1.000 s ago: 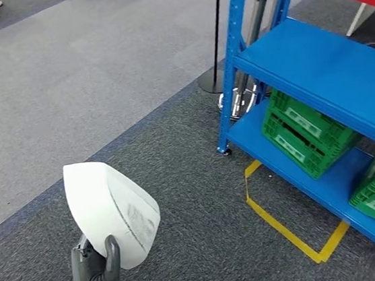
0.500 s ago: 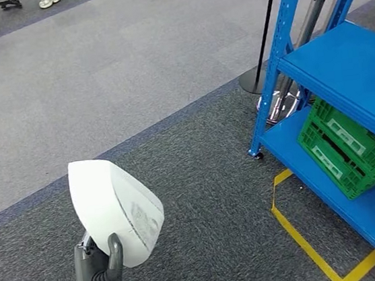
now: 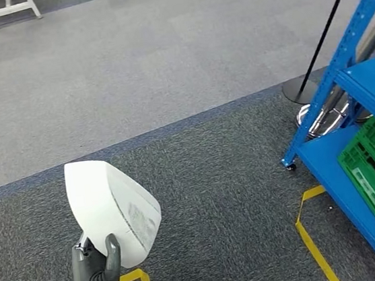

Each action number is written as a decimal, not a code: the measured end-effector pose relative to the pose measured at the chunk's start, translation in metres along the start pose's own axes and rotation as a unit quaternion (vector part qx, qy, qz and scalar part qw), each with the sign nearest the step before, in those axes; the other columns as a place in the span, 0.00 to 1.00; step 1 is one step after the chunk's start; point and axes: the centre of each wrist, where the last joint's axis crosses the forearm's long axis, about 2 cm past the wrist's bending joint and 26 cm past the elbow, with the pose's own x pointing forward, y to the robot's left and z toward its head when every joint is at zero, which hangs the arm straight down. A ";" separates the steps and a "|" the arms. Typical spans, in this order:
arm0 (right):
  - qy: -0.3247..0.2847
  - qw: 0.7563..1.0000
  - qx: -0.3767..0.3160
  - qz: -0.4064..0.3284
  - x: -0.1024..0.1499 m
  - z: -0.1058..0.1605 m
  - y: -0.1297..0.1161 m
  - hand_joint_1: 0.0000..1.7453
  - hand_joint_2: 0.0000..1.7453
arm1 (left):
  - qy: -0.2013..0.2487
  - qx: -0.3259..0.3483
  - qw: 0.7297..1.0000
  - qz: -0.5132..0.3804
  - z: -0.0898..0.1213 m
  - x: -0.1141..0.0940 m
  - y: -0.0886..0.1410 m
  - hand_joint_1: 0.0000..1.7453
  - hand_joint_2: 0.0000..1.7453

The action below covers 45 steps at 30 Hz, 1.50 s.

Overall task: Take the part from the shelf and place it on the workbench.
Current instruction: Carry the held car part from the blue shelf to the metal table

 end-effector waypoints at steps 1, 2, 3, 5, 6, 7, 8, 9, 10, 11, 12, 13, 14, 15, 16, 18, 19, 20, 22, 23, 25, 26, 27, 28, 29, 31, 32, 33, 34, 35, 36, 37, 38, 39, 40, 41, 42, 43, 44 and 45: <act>0.000 1.000 0.001 0.000 0.000 0.000 0.000 0.00 0.00 | -0.001 0.000 1.000 0.000 0.000 0.000 0.000 1.00 1.00; -0.001 1.000 0.001 0.000 0.000 0.000 0.000 0.00 0.00 | -0.001 0.000 1.000 0.000 -0.001 0.000 0.000 1.00 1.00; 0.000 1.000 0.002 -0.001 0.000 0.000 0.000 0.00 0.00 | -0.002 0.000 1.000 -0.001 -0.001 0.000 0.000 1.00 1.00; 0.001 1.000 0.002 -0.002 -0.001 0.000 0.000 0.00 0.00 | -0.001 0.000 1.000 -0.002 -0.001 0.000 0.000 1.00 1.00; 0.001 1.000 0.002 -0.002 -0.001 0.000 0.000 0.00 0.00 | -0.001 0.000 1.000 -0.002 -0.001 0.000 0.000 1.00 1.00; 0.001 1.000 0.002 -0.002 -0.002 0.000 0.000 0.00 0.00 | -0.001 0.000 1.000 -0.002 -0.001 0.000 0.000 1.00 1.00; 0.002 1.000 0.002 -0.003 -0.002 0.000 0.000 0.00 0.00 | -0.002 0.000 1.000 -0.003 -0.001 0.000 0.000 1.00 1.00; 0.002 1.000 0.003 -0.003 -0.002 0.000 0.000 0.00 0.00 | -0.002 0.000 1.000 -0.003 -0.001 0.000 0.001 1.00 1.00; 0.003 1.000 0.003 -0.003 -0.003 0.000 0.000 0.00 0.00 | -0.002 0.000 1.000 -0.003 -0.001 0.000 0.001 1.00 1.00; 0.003 1.000 0.004 -0.004 -0.003 0.000 0.001 0.00 0.00 | -0.003 0.000 1.000 -0.004 -0.001 0.000 0.001 1.00 1.00; 0.004 1.000 0.004 -0.004 -0.004 0.000 0.001 0.00 0.00 | -0.002 -0.001 1.000 -0.004 -0.001 0.000 0.001 1.00 1.00; 0.004 1.000 0.004 -0.004 -0.003 0.000 0.001 0.00 0.00 | -0.002 -0.001 1.000 -0.004 -0.001 0.000 0.001 1.00 1.00; 0.003 1.000 0.004 -0.005 -0.003 0.000 0.001 0.00 0.00 | -0.001 -0.001 1.000 -0.004 0.000 0.000 0.001 1.00 1.00; 0.003 1.000 0.004 -0.005 -0.003 0.000 0.001 0.00 0.00 | -0.001 -0.001 1.000 -0.005 0.000 0.000 0.001 1.00 1.00; 0.003 1.000 0.005 -0.006 -0.003 0.000 0.001 0.00 0.00 | -0.002 -0.001 1.000 -0.005 -0.001 0.000 0.001 1.00 1.00; 0.004 1.000 0.005 -0.007 -0.005 0.000 0.001 0.00 0.00 | -0.003 -0.001 1.000 -0.004 -0.002 0.000 0.001 1.00 1.00; 0.005 1.000 0.005 -0.008 -0.005 0.000 0.001 0.00 0.00 | -0.003 -0.001 1.000 -0.004 -0.001 0.000 0.001 1.00 1.00; 0.005 1.000 0.006 -0.008 -0.006 0.000 0.001 0.00 0.00 | -0.002 -0.001 1.000 -0.004 -0.001 0.000 0.001 1.00 1.00; 0.005 1.000 0.006 -0.008 -0.005 0.000 0.001 0.00 0.00 | -0.002 0.000 1.000 -0.004 -0.001 0.000 0.001 1.00 1.00; 0.004 1.000 0.006 -0.008 -0.005 0.000 0.001 0.00 0.00 | -0.002 0.000 1.000 -0.004 -0.001 0.000 0.002 1.00 1.00; 0.004 1.000 0.007 -0.008 -0.005 0.000 0.001 0.00 0.00 | -0.003 0.000 1.000 -0.004 -0.002 0.000 0.002 1.00 1.00; 0.004 1.000 0.007 -0.008 -0.004 0.000 0.001 0.00 0.00 | -0.003 -0.001 1.000 -0.004 -0.002 0.000 0.002 1.00 1.00; 0.004 1.000 0.008 -0.008 -0.004 0.000 0.001 0.00 0.00 | -0.003 -0.001 1.000 -0.003 -0.002 0.000 0.002 1.00 1.00; 0.002 1.000 0.007 -0.008 -0.002 0.000 0.000 0.00 0.00 | -0.002 -0.001 1.000 -0.003 -0.001 0.000 0.002 1.00 1.00; 0.001 1.000 0.007 -0.008 -0.001 0.000 -0.001 0.00 0.00 | -0.001 -0.001 1.000 -0.003 0.000 0.000 0.002 1.00 1.00; -0.001 1.000 0.006 -0.007 0.001 0.000 -0.001 0.00 0.00 | -0.002 0.000 1.000 -0.004 -0.001 0.000 0.002 1.00 1.00; -0.001 1.000 0.006 -0.007 0.001 0.000 -0.001 0.00 0.00 | -0.003 0.000 1.000 -0.004 -0.001 0.000 0.002 1.00 1.00; -0.001 1.000 0.007 -0.007 0.001 0.000 -0.001 0.00 0.00 | -0.004 0.000 1.000 -0.004 -0.002 0.000 0.002 1.00 1.00; 0.000 1.000 0.007 -0.007 0.000 0.000 -0.001 0.00 0.00 | -0.004 0.001 1.000 -0.003 -0.003 0.000 0.002 1.00 1.00; 0.001 1.000 0.007 -0.008 -0.001 0.000 -0.001 0.00 0.00 | -0.004 0.001 1.000 -0.003 -0.002 0.000 0.002 1.00 1.00; 0.001 1.000 0.007 -0.008 -0.001 0.000 -0.001 0.00 0.00 | -0.003 0.001 1.000 -0.003 -0.002 0.000 0.002 1.00 1.00; 0.001 1.000 0.007 -0.008 -0.001 0.000 -0.001 0.00 0.00 | -0.003 0.000 1.000 -0.003 -0.002 0.000 0.002 1.00 1.00; 0.001 1.000 0.007 -0.008 -0.001 0.000 -0.001 0.00 0.00 | -0.003 0.000 1.000 -0.003 -0.002 0.000 0.002 1.00 1.00; 0.001 1.000 0.007 -0.008 -0.001 0.000 -0.001 0.00 0.00 | -0.003 0.000 1.000 -0.003 -0.002 -0.001 0.002 1.00 1.00; 0.002 1.000 0.007 -0.009 -0.002 0.000 -0.001 0.00 0.00 | -0.004 0.000 1.000 -0.003 -0.003 -0.001 0.002 1.00 1.00; 0.002 1.000 0.007 -0.009 -0.002 0.000 -0.001 0.00 0.00 | -0.004 0.000 1.000 -0.003 -0.003 -0.001 0.002 1.00 1.00; 0.003 1.000 0.007 -0.010 -0.003 0.000 -0.001 0.00 0.00 | -0.004 0.000 1.000 -0.003 -0.003 -0.001 0.002 1.00 1.00; 0.003 1.000 0.008 -0.010 -0.003 0.000 -0.001 0.00 0.00 | -0.003 0.000 1.000 -0.003 -0.002 0.000 0.002 1.00 1.00; 0.003 1.000 0.008 -0.010 -0.003 0.000 -0.001 0.00 0.00 | -0.003 0.000 1.000 -0.003 -0.002 0.000 0.002 1.00 1.00; 0.003 1.000 0.008 -0.010 -0.002 0.000 0.000 0.00 0.00 | -0.002 0.000 1.000 -0.003 -0.001 0.000 0.002 1.00 1.00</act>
